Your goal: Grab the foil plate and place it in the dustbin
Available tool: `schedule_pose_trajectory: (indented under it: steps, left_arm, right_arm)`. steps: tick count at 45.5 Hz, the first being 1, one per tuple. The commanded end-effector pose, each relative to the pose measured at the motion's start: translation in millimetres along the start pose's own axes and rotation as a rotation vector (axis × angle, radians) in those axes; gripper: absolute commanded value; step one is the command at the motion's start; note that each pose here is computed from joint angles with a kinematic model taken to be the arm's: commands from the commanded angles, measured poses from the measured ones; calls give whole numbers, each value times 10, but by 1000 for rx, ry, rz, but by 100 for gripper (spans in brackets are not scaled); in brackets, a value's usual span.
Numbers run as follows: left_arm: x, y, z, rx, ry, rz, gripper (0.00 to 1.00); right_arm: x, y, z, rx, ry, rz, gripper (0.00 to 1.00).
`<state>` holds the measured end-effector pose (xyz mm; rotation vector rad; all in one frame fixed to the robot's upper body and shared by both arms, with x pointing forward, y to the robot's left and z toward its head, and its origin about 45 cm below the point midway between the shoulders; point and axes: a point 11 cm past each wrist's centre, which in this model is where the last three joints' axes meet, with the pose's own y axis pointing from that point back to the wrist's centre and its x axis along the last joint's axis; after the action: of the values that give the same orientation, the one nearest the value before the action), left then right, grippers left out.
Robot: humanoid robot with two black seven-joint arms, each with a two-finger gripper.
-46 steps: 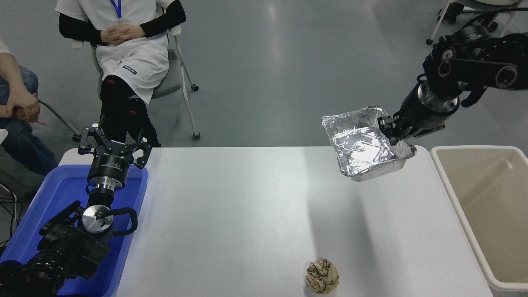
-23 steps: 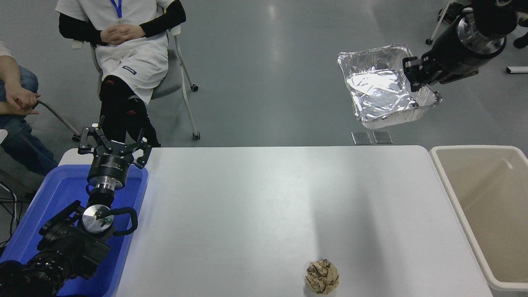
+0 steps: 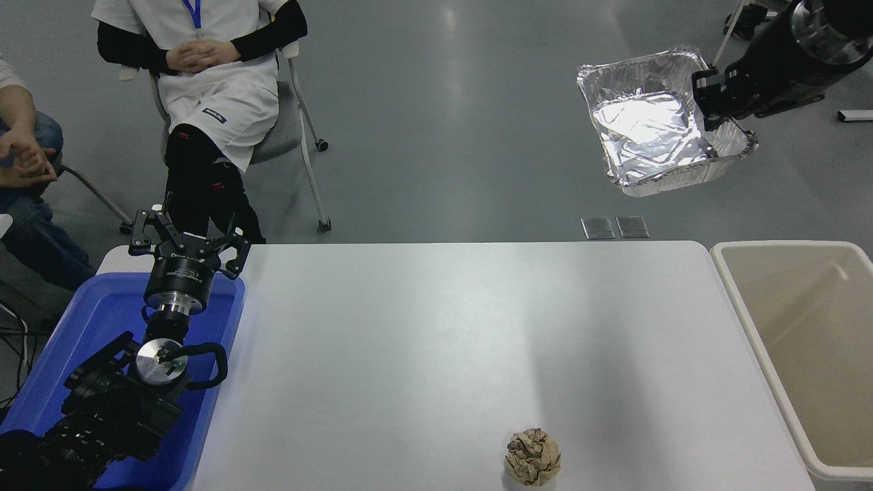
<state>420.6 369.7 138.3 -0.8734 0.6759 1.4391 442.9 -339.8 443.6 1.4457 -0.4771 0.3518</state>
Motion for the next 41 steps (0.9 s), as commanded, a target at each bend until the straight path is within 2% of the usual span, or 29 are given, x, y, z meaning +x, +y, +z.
schedule_pose_trajectory:
  steps: [1,22,41]
  left_arm:
    - [0,0,0,0,-1,0,99]
    - [0,0,1,-1,0,0,99]
    - [0,0,2,-2,1,0,99]
  right_arm:
    - [-152,-88,598,-62,-81,-13,0]
    - [-982,-197,2308,-284,-350,-70,0]
    - [-1444,-326,3033,-429,-509,-89,0]
